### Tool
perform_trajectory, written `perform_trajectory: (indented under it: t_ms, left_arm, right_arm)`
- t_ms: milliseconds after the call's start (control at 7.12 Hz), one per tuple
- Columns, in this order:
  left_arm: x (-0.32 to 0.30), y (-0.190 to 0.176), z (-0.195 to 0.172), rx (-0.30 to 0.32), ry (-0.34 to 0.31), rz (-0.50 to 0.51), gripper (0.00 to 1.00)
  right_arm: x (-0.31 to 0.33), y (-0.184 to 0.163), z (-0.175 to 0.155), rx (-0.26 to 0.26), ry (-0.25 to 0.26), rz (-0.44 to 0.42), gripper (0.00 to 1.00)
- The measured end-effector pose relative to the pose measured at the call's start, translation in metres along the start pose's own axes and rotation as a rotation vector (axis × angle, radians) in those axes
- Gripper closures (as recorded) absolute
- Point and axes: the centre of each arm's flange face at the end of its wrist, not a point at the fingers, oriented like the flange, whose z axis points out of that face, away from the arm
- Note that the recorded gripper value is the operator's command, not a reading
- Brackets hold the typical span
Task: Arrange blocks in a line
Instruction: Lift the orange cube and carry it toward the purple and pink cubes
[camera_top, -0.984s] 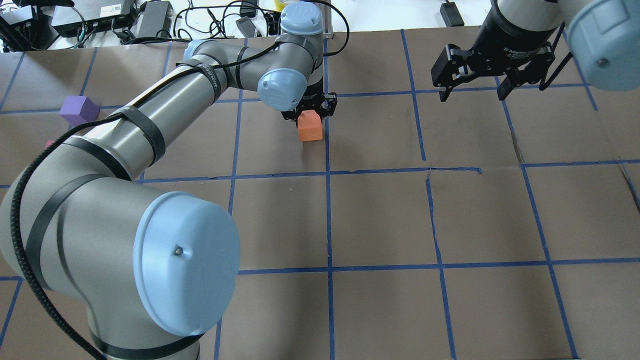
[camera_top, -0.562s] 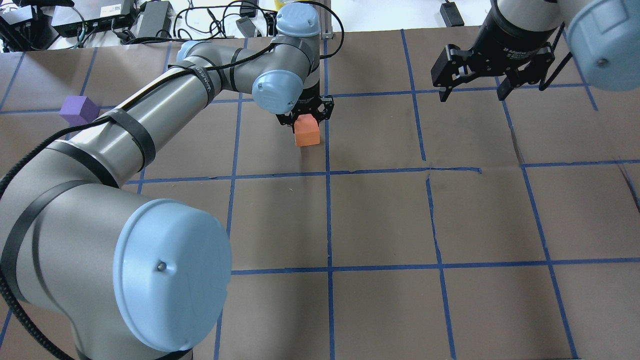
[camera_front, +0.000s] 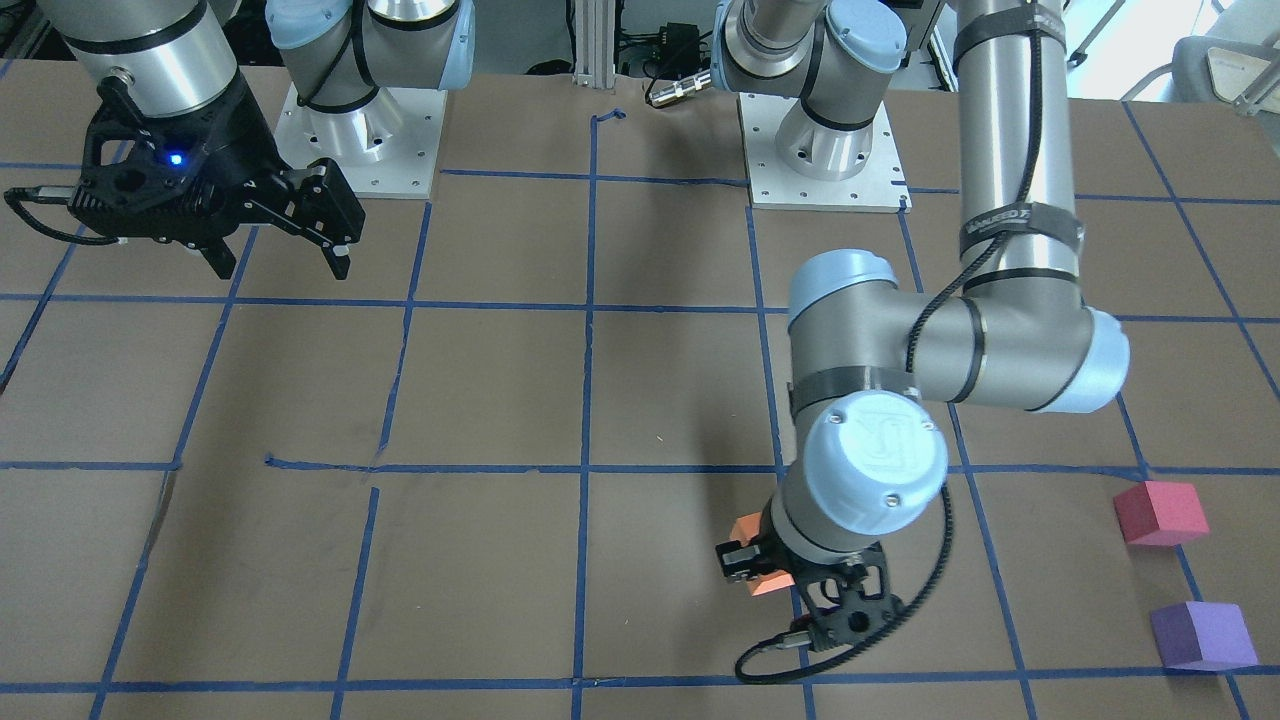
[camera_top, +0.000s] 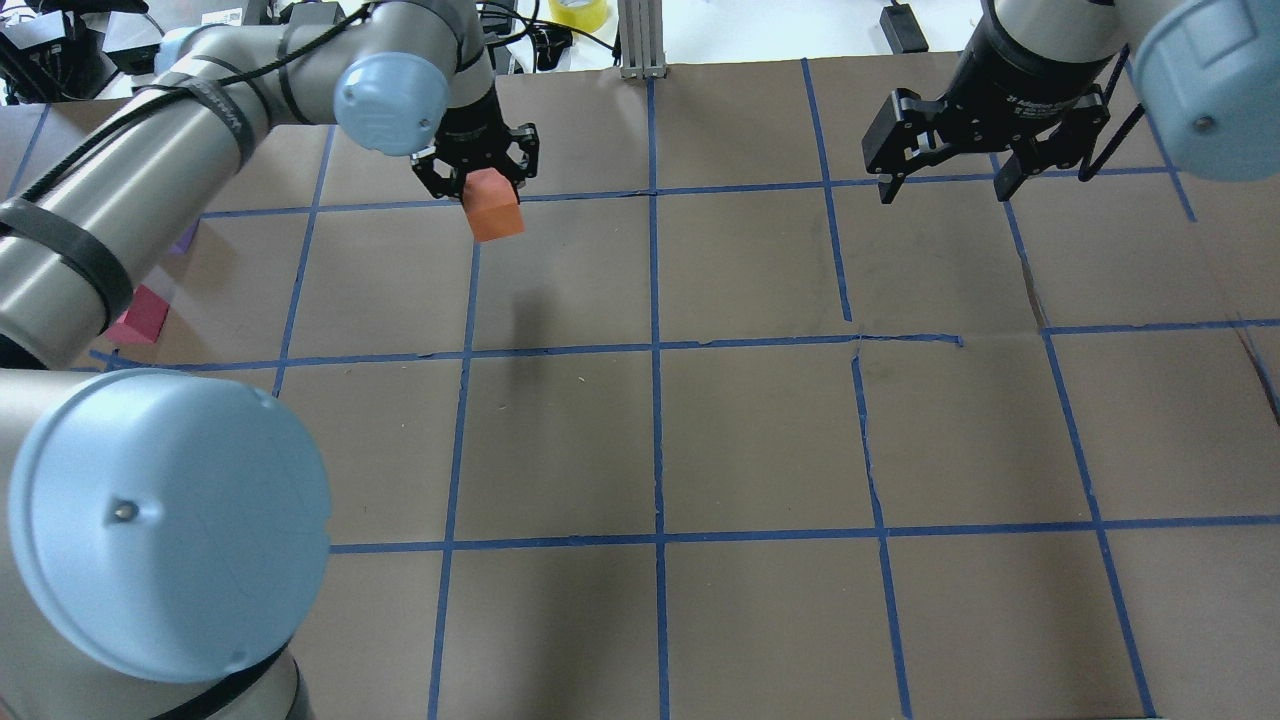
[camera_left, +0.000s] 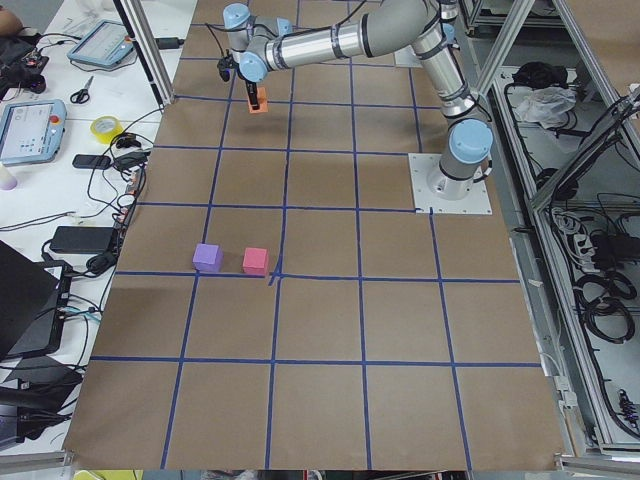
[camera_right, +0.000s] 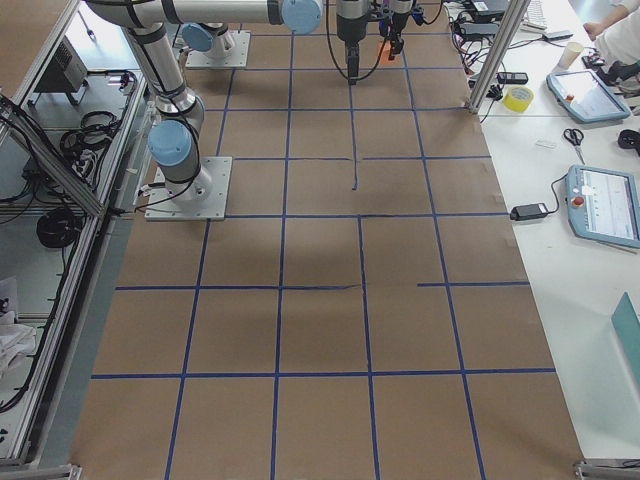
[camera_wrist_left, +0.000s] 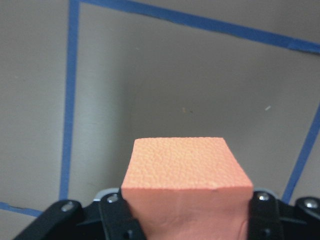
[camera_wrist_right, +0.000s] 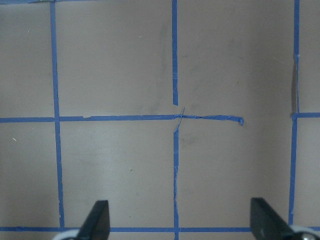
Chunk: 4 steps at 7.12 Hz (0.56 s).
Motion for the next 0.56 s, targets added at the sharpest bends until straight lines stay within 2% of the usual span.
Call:
perform_trajectory:
  t_ms: [281, 562]
  left_arm:
    - [-0.086, -0.024, -0.024, -0.006, -0.015, 0.076, 1.00]
    - [-0.169, -0.052, -0.019, -0.006, -0.062, 0.131, 1.00]
  right_arm:
    - [0.000, 0.000, 0.000, 0.000, 0.000, 0.001, 0.00]
    - [0.000, 0.000, 0.000, 0.000, 0.000, 0.000, 0.00]
